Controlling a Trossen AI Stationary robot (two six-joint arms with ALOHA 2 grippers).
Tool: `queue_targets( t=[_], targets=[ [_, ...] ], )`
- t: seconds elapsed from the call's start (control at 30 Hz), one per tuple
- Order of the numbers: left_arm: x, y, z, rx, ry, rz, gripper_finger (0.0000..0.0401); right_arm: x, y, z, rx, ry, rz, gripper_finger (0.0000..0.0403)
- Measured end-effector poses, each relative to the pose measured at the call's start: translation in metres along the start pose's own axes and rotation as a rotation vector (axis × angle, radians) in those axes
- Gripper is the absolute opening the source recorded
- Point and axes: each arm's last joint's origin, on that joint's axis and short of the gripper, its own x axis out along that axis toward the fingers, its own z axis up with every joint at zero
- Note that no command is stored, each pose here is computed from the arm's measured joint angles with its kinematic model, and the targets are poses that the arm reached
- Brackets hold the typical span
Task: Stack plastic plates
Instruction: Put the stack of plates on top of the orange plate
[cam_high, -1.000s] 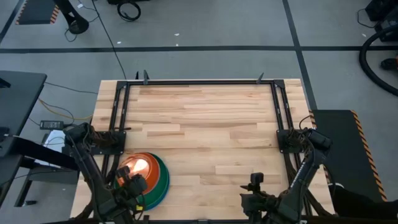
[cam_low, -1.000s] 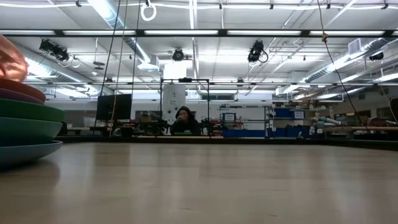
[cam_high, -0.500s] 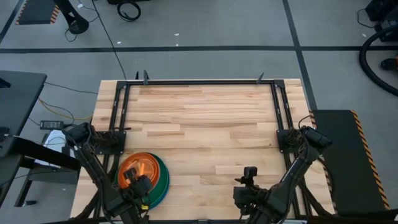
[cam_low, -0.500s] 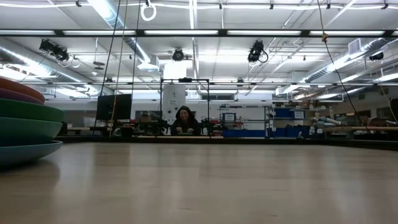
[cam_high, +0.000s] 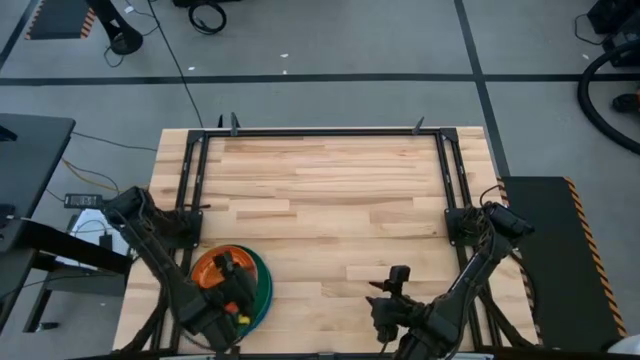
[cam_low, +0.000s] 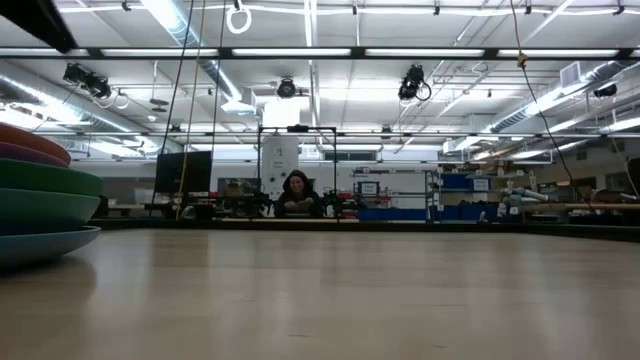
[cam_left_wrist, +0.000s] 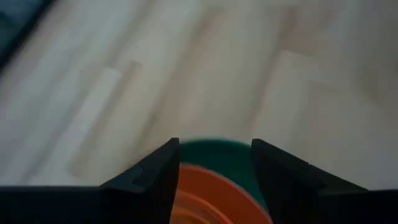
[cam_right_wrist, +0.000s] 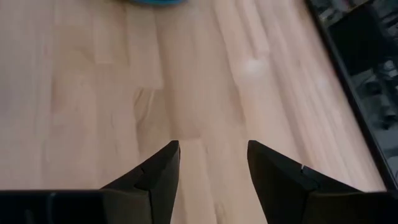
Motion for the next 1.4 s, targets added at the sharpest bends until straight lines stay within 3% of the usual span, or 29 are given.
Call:
queue_targets(
  t=[0.13,0.4,0.77,1.0,1.13,1.4],
  targets=[
    [0.025,0.010,-0.007,0.002,-0.030,0.079,0.0198,0.009,0.008,-0.007,0.029,-0.051,-0.002,0.0197],
    [0.063,0.007,-0.040,-0.076,-0.058,0.002,0.0177,0.028,0.027,-0.029,0.030,-0.086,0.067,0.0197],
    [0.038,0.019,-0.066,-0.146,-0.282,-0.056,0.0176,0.037,0.026,-0.029,0.044,-0.083,0.064,0.0197],
    [0.050,0.023,-0.087,-0.211,-0.259,-0.165,0.0176,0.046,0.025,-0.019,0.020,-0.088,0.085,0.0196],
    [0.057,0.019,-0.087,-0.176,-0.240,-0.213,0.0176,0.051,0.024,-0.014,-0.009,-0.083,0.108,0.0195],
    [0.046,0.026,-0.069,-0.104,-0.240,-0.199,0.0176,0.057,0.021,-0.009,-0.052,-0.066,0.123,0.0195]
  ],
)
